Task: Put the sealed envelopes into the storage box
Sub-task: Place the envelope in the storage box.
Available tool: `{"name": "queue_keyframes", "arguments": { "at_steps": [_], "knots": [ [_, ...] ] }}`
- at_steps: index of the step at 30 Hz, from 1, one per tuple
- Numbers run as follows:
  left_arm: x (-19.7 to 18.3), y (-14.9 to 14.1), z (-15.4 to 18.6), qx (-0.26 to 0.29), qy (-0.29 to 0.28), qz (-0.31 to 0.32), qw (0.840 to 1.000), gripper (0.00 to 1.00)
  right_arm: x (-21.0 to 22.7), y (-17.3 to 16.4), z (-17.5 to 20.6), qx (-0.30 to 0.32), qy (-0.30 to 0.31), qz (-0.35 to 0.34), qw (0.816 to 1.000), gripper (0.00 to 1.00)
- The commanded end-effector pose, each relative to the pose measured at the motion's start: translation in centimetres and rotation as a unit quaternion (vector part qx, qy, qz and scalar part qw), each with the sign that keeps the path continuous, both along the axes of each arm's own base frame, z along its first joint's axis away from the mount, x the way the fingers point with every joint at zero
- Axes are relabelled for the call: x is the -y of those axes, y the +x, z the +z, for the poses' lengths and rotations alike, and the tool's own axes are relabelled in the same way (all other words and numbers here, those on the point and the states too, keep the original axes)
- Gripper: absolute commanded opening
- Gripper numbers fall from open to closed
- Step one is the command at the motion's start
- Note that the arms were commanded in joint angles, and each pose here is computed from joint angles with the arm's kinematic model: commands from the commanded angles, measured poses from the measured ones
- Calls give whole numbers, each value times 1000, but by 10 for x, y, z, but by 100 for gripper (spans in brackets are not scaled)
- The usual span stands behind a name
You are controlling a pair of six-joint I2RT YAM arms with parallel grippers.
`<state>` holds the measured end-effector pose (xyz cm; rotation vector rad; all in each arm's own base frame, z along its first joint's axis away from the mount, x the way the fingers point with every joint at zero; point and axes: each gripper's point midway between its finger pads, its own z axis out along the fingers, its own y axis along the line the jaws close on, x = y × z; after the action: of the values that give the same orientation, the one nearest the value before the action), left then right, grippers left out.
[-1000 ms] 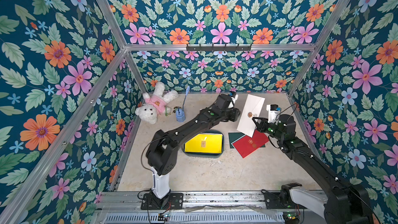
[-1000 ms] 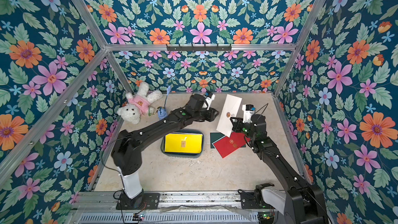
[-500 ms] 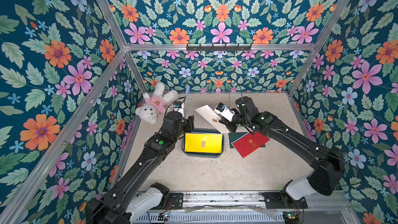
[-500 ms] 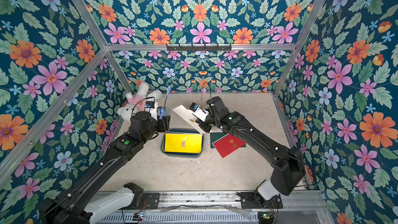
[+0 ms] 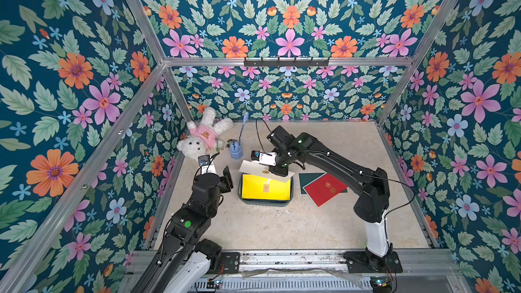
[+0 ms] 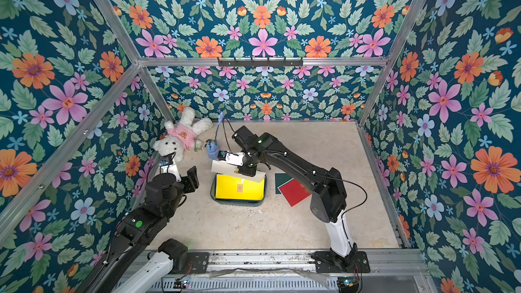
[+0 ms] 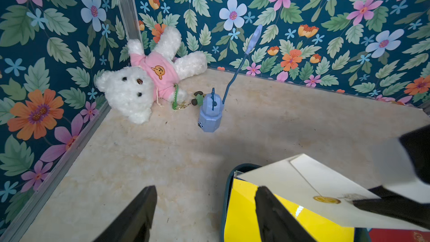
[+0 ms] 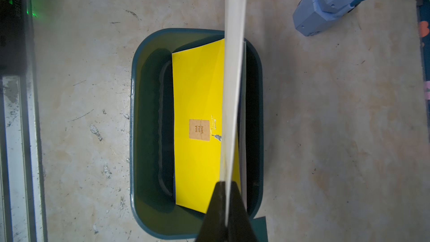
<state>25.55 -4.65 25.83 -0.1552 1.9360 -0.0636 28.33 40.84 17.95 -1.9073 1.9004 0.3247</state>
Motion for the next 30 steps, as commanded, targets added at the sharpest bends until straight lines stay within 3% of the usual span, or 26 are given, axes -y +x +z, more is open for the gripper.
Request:
{"name": "queue_keyframes", "arguments": {
  "at_steps": [1,15,21,30],
  "knots": [
    [-4,1,2,2,3,13,1000,73,8,-10,-13,-13,-42,11,999,0],
    [2,3,-3,-9,4,0,1000,73,9,-18,-51,12,-104,28,994,0],
    [7,4,-5,-11,4,-14,1000,75,2,-19,-58,18,-106,24,994,30],
    [12,6,-10,-20,-2,-23,1000,75,-7,5,-22,30,-18,-26,999,34]
  ]
}}
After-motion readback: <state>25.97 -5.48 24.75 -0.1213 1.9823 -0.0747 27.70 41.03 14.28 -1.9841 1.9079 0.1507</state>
